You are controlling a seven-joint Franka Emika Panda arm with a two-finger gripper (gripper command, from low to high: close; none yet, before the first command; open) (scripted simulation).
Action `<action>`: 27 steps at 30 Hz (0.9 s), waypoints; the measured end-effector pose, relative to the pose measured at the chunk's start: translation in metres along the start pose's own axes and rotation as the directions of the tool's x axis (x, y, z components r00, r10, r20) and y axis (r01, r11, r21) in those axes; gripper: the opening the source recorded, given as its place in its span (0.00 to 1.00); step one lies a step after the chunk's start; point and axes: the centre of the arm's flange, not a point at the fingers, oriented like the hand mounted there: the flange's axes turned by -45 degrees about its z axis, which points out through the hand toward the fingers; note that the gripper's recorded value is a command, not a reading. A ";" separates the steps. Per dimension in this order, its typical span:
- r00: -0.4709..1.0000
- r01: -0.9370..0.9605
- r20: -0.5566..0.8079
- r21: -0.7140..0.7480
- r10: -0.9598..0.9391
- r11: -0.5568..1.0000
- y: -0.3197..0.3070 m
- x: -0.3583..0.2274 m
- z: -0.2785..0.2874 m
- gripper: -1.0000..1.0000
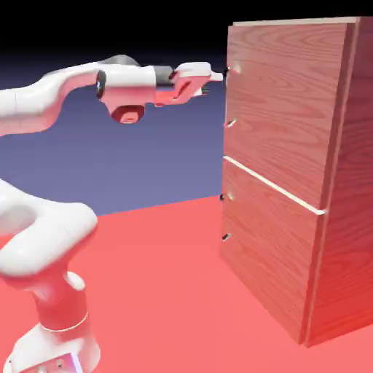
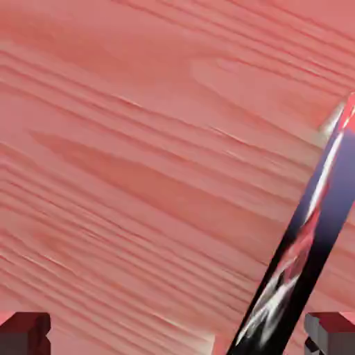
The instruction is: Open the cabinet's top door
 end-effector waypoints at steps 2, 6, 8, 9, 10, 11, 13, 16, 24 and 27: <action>0.993 -0.118 0.011 -0.001 0.118 0.993 0.015 0.009 0.006 0.50; 0.959 -0.283 0.020 -0.006 0.283 0.959 0.035 0.024 0.017 0.50; 0.959 -0.284 0.022 -0.006 0.284 0.959 0.036 0.023 0.035 0.50; 0.959 -0.284 0.022 -0.006 0.284 0.959 0.036 0.023 0.044 0.50; 0.959 -0.284 0.022 -0.006 0.284 0.959 0.036 0.023 0.053 0.50; 0.959 -0.283 0.021 -0.006 0.283 0.959 0.035 0.023 0.065 0.50; 0.959 -0.283 0.020 -0.006 0.283 0.959 0.035 0.023 0.067 0.00; 0.959 -0.283 0.021 -0.047 0.284 0.958 0.029 0.025 0.051 0.00; 0.959 -0.272 0.021 -0.216 0.283 0.938 -0.002 0.036 -0.010 0.00; 0.959 -0.266 0.020 -0.276 0.282 0.924 -0.017 0.040 -0.030 0.00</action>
